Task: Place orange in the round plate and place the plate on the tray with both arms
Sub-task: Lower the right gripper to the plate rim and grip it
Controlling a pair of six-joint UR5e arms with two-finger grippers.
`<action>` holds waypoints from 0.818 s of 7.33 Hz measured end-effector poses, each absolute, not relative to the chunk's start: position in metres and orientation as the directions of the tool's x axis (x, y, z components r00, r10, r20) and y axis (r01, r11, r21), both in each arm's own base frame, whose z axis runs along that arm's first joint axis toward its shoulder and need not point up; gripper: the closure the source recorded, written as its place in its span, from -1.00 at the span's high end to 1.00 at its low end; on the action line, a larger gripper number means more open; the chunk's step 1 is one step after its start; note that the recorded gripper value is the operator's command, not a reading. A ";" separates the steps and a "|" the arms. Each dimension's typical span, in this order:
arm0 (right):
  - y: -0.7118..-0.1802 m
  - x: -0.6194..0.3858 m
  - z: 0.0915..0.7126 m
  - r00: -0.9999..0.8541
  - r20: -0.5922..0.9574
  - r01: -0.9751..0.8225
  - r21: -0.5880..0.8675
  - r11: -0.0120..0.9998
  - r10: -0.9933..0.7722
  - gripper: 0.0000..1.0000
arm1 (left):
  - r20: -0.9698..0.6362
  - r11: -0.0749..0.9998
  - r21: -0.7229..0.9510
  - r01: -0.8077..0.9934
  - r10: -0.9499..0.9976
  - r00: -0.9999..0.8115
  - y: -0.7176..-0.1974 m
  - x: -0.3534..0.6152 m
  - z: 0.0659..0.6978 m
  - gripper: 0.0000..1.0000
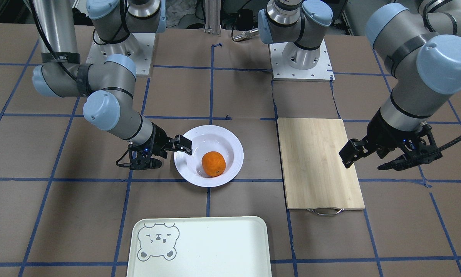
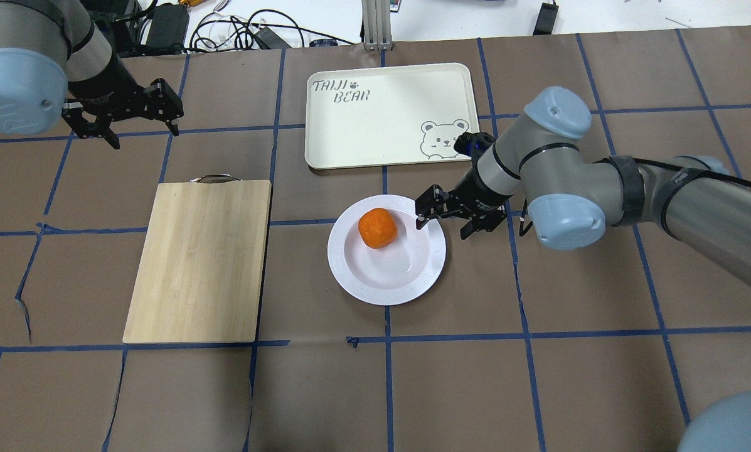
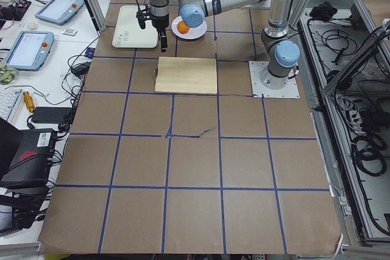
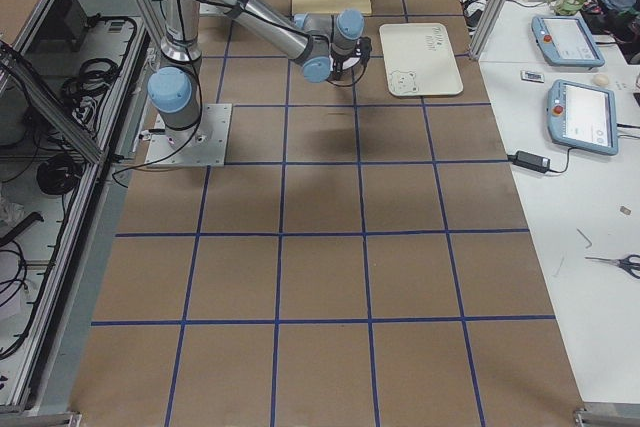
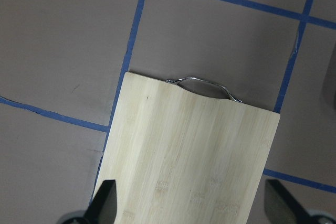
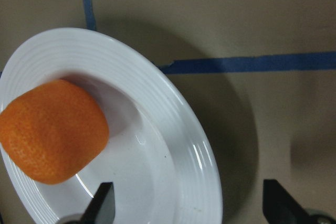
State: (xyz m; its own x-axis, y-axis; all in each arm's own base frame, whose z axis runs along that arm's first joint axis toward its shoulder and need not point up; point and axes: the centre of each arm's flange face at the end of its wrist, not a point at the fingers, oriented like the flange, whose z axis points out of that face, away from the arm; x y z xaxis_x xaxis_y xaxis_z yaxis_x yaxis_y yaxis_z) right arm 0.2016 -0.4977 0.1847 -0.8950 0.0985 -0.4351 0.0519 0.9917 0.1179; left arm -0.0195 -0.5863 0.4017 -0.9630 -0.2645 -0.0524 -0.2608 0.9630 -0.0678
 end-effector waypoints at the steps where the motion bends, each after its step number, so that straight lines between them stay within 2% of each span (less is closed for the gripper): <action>1: -0.494 0.204 0.177 -0.892 -0.435 0.075 0.131 0.989 0.125 1.00 | -0.052 0.963 -0.069 -0.261 -0.265 -0.963 -0.586 -0.020 0.402 1.00; 3: -0.485 0.210 0.168 -0.886 -0.438 0.095 0.149 0.984 0.152 0.78 | -0.052 0.963 -0.066 -0.262 -0.266 -0.963 -0.586 -0.019 0.401 1.00; 4: -0.483 0.215 0.166 -0.884 -0.442 0.098 0.146 0.984 0.154 0.49 | -0.053 0.963 -0.064 -0.262 -0.265 -0.963 -0.586 -0.020 0.400 1.00; 5: -0.480 0.218 0.164 -0.883 -0.444 0.099 0.148 0.984 0.155 0.29 | -0.054 0.963 -0.064 -0.262 -0.265 -0.963 -0.586 -0.020 0.399 1.00; 6: -0.478 0.219 0.161 -0.882 -0.442 0.103 0.155 0.983 0.162 -0.06 | -0.055 0.963 -0.064 -0.261 -0.265 -0.963 -0.586 -0.019 0.399 1.00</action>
